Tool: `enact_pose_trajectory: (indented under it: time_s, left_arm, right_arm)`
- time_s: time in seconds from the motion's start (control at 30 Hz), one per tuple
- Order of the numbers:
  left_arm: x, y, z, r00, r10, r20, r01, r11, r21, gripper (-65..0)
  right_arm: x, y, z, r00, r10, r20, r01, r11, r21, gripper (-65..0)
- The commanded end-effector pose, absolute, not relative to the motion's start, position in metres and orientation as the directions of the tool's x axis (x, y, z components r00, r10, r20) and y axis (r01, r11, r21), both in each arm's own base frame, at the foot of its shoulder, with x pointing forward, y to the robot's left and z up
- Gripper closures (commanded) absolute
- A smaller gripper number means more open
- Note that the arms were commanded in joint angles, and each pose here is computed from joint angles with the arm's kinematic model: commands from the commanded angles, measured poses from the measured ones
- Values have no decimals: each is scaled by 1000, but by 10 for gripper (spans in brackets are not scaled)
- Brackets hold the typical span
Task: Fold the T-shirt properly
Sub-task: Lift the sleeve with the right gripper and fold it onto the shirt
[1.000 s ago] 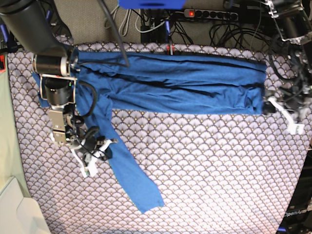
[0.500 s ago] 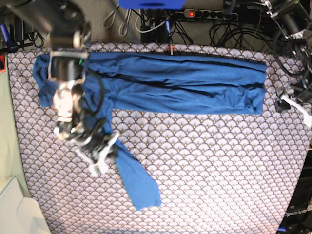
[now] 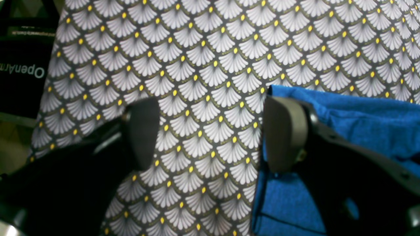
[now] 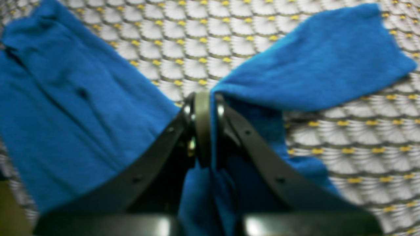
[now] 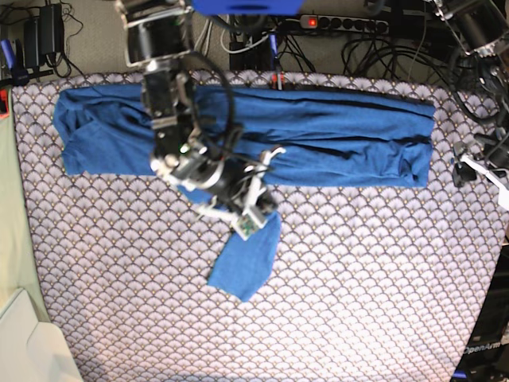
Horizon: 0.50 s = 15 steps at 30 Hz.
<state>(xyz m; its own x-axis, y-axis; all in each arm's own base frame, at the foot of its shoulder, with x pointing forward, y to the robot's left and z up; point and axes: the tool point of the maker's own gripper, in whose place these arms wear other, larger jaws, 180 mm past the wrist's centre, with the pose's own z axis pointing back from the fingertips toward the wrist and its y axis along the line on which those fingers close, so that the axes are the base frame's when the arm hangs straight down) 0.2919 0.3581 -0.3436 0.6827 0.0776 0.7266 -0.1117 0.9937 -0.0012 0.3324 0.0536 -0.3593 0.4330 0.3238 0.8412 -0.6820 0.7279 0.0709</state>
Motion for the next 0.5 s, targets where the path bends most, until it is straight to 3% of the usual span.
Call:
enact_pose_trajectory:
  time_s: [0.0, 0.47]
  left_arm:
    - [299, 365, -325, 646, 53, 762, -108, 994, 23, -480]
    - [298, 351, -325, 618, 111, 779, -84, 994, -75, -480]
  right_arm:
    - [334, 64, -346, 412, 277, 868, -684, 723, 93, -15]
    - [265, 97, -383, 491, 304, 816, -731, 653, 197, -15]
